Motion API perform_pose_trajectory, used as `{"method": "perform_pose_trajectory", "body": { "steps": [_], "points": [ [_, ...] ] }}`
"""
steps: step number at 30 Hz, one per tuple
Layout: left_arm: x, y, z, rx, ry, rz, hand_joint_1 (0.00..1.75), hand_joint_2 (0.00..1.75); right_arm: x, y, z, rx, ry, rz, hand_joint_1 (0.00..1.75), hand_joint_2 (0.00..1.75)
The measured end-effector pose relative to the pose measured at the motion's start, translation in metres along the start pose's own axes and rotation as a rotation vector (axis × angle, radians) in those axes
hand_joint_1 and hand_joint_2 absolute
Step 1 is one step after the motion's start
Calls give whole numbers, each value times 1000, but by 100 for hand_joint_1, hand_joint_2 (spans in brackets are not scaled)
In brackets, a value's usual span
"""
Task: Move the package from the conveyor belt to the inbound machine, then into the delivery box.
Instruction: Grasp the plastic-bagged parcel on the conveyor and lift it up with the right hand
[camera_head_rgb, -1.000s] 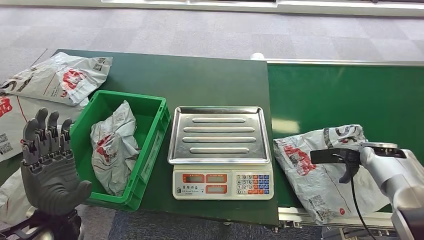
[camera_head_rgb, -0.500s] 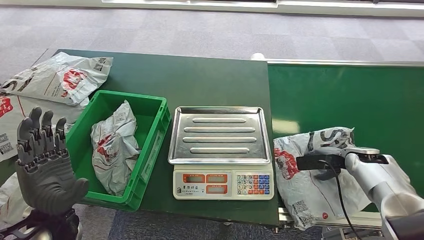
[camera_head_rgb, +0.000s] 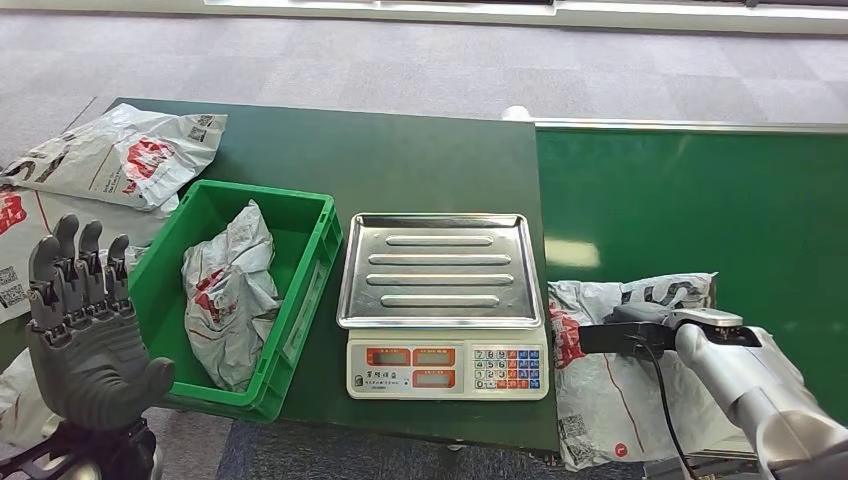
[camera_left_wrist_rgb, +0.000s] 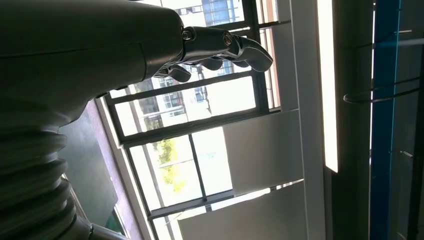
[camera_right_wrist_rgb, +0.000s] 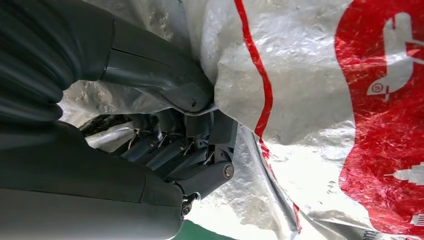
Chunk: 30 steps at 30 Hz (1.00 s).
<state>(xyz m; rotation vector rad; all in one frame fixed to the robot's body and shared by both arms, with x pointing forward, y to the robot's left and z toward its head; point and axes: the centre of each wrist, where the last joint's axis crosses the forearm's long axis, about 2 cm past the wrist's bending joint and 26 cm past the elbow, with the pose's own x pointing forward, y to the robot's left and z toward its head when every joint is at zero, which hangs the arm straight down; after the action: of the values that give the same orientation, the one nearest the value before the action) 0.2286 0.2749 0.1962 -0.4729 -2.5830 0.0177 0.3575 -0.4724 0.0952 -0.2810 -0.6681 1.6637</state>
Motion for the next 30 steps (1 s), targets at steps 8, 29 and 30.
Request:
{"method": "perform_pose_trajectory", "body": {
  "steps": [8,29,30],
  "points": [
    [3,1,-3,-3,-14,-10,0,175,0,0,2,-24,4,25,175,175],
    [8,0,-8,3,-34,-50,0,175,102,-144,95,-1374,383,462,175,175],
    [7,0,-9,5,-34,-50,0,175,106,-145,102,-1410,379,462,175,175]
  ]
}}
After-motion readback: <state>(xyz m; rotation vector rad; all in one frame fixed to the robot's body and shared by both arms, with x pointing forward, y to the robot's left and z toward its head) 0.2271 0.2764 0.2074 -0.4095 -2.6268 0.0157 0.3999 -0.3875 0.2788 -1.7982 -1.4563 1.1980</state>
